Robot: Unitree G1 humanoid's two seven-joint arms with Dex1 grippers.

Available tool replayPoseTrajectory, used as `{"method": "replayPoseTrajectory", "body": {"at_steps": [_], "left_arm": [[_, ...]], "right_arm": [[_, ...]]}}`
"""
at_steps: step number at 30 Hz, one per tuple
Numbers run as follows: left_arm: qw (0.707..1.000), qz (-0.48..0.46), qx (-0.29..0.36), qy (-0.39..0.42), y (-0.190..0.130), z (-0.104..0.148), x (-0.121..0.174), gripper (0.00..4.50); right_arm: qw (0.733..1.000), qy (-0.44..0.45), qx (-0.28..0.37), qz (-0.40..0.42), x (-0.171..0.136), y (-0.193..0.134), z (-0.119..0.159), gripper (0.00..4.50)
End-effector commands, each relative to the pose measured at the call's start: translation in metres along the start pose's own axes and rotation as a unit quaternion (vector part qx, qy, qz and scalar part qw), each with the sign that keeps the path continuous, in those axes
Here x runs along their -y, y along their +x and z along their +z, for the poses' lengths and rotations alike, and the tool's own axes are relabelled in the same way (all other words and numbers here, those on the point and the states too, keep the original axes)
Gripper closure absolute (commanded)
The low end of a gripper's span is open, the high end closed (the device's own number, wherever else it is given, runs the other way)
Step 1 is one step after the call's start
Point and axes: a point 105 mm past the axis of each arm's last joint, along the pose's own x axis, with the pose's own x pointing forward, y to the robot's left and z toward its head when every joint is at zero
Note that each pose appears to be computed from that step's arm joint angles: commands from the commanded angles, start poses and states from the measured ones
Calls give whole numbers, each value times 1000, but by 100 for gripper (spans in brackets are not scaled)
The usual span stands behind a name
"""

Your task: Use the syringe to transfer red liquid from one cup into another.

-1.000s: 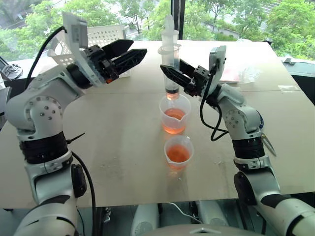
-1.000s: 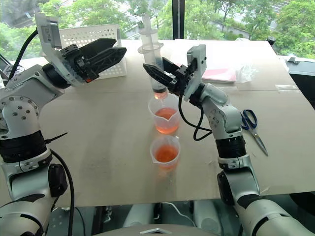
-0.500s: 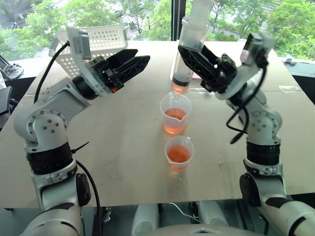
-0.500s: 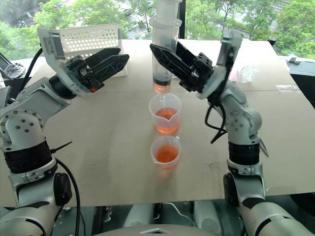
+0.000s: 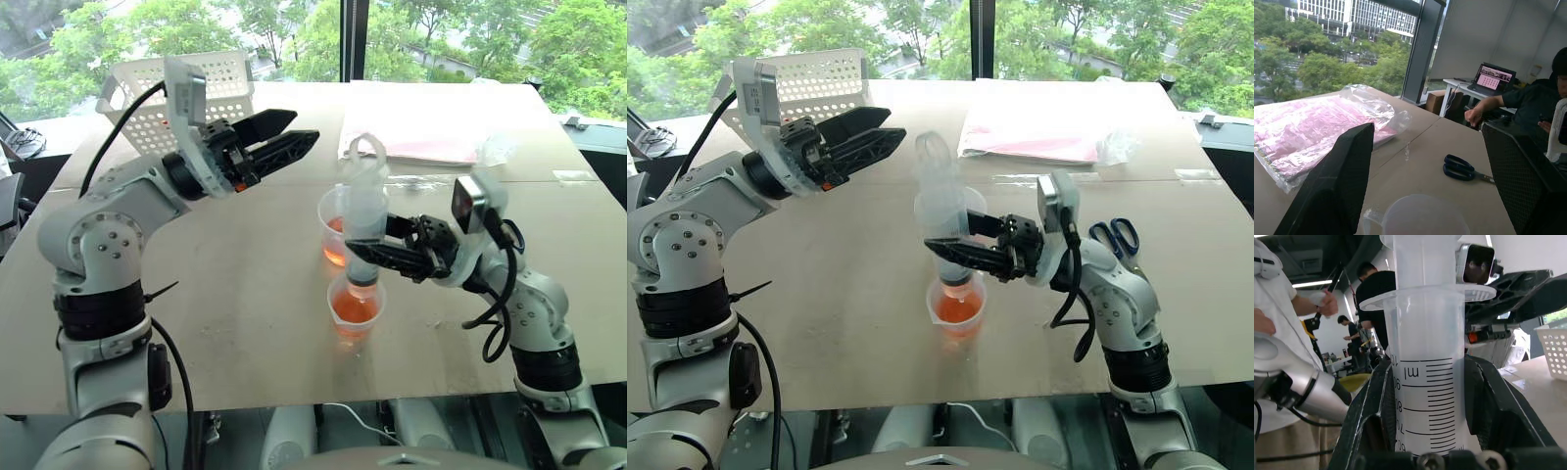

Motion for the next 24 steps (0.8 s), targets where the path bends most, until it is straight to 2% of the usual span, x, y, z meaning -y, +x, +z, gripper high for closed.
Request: {"method": "replayPoseTrajectory", "body": {"at_steps": [1,4,7,13,18,24], "left_arm": [[998,-47,-4,51,4,15,19,96],[992,-104,-39,58,-1,17,38,96],[989,-125,-67,46,-12,25,43,96],[985,-146,-81,31,-18,45,58,96],[984,-140,-97,59,-13,40,65,96],[983,-109,-115,98,-7,26,61,96]], "right_arm": [[1000,-23,-9,17,-4,1,-10,306],[999,-30,-16,15,-1,1,-19,306],[999,-40,-11,7,5,2,-17,306],[999,-54,-9,-3,13,5,-15,306],[998,-56,-3,-7,11,8,-12,306],[998,-56,-1,-5,5,9,-11,306]]}}
